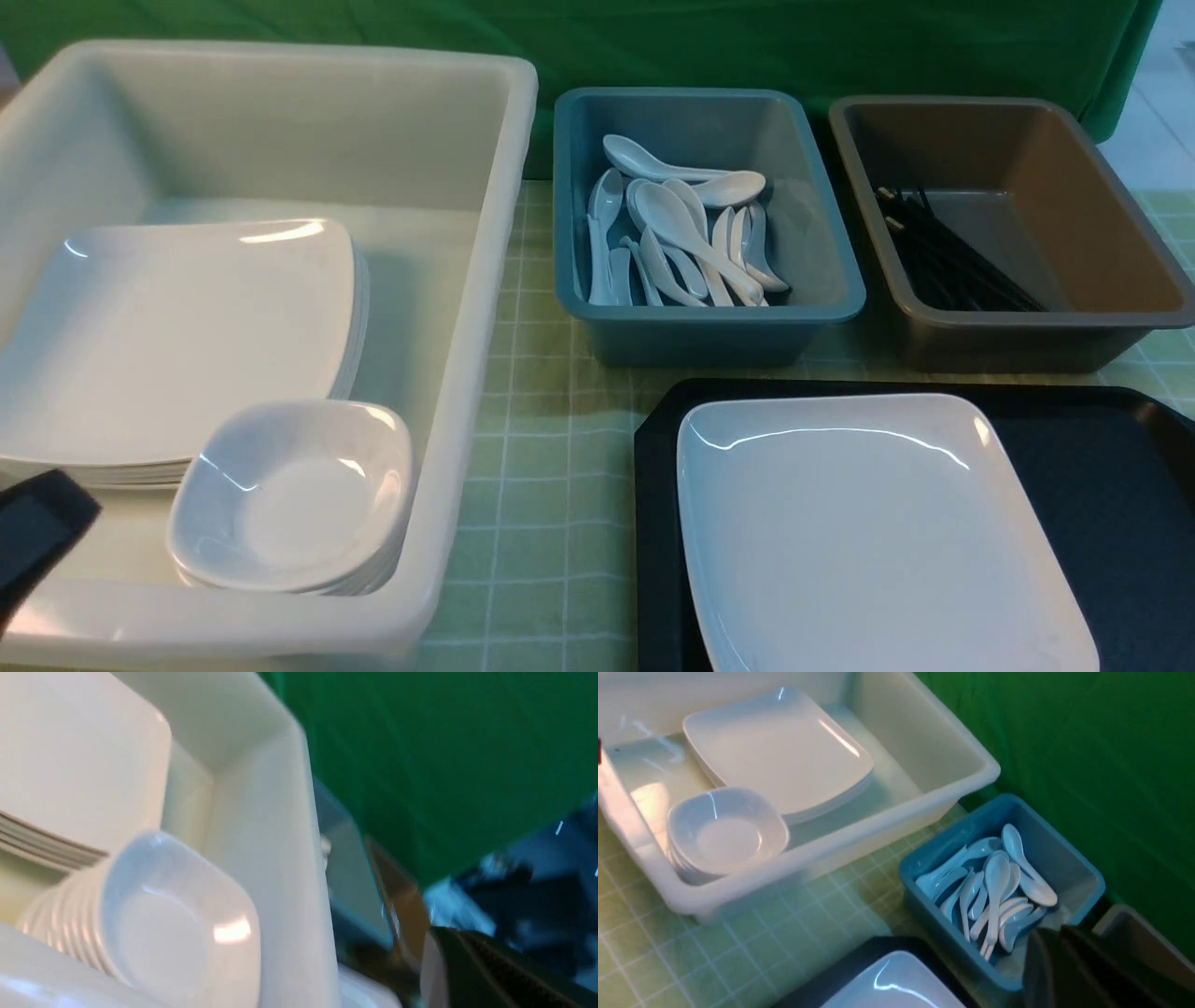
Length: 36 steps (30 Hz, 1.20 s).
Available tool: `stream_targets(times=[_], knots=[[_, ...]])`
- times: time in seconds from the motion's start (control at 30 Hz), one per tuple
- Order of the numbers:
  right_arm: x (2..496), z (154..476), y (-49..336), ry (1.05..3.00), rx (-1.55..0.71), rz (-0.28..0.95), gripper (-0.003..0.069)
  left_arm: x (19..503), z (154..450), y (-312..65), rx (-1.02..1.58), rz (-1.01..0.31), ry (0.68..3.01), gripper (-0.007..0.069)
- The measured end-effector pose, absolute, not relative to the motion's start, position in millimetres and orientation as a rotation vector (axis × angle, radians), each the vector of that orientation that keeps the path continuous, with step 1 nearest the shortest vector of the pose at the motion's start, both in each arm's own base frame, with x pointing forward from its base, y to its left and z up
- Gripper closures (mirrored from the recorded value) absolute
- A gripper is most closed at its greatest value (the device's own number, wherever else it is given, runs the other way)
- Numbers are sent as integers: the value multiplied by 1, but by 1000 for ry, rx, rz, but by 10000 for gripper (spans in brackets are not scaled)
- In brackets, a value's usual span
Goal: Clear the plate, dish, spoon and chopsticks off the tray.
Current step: Use the left arm to grab a plate from the dinner plate
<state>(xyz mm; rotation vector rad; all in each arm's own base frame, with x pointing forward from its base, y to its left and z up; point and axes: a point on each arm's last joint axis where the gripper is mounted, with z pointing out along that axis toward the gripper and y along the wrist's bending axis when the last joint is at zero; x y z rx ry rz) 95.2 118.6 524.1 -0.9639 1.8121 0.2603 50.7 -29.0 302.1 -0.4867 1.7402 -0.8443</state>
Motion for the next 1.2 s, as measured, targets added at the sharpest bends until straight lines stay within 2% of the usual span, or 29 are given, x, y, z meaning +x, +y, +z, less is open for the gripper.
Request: stream_targets(times=[0.03, 0.1, 0.2, 0.3, 0.43, 0.53, 0.57, 0.6, 0.63, 0.73, 0.8, 0.87, 1.0, 1.03, 1.1, 1.2], knots=[[88, 511, 105, 1829, -958, 266, 648, 62, 316, -35, -405, -828, 1900, 638], [83, 499, 94, 1850, -953, 267, 647, 77, 329, -40, -316, -832, 2056, 638], [73, 477, 75, 1878, -958, 260, 644, 105, 337, -49, -144, -892, 2338, 638], [64, 463, 56, 1880, -946, 268, 641, 142, 335, -55, -70, -1005, 2517, 638], [56, 455, 39, 1866, -932, 281, 640, 166, 320, -69, -46, -1083, 2632, 638], [49, 444, 25, 1855, -921, 285, 634, 169, 302, -118, 68, -1136, 2755, 637], [48, 444, 23, 1851, -917, 286, 634, 169, 300, -121, 68, -1131, 2768, 637], [47, 441, 19, 1848, -914, 281, 630, 163, 293, -152, 155, -1111, 2798, 636], [46, 440, 18, 1846, -912, 283, 629, 164, 293, -155, 140, -1111, 2794, 636], [45, 436, 14, 1844, -909, 276, 626, 157, 277, -196, 167, -1059, 2872, 619], [45, 434, 13, 1845, -910, 271, 623, 158, 259, -223, 125, -993, 2948, 585], [45, 433, 14, 1847, -912, 270, 622, 159, 253, -230, 111, -973, 2964, 564], [46, 430, 16, 1850, -919, 264, 617, 177, 221, -260, -22, -912, 2999, 440], [46, 430, 16, 1850, -919, 264, 617, 178, 220, -260, -26, -911, 3000, 440], [46, 430, 16, 1848, -922, 259, 615, 187, 205, -269, -97, -906, 2997, 354], [46, 430, 16, 1843, -930, 251, 610, 192, 193, -273, -154, -897, 2998, 281]])
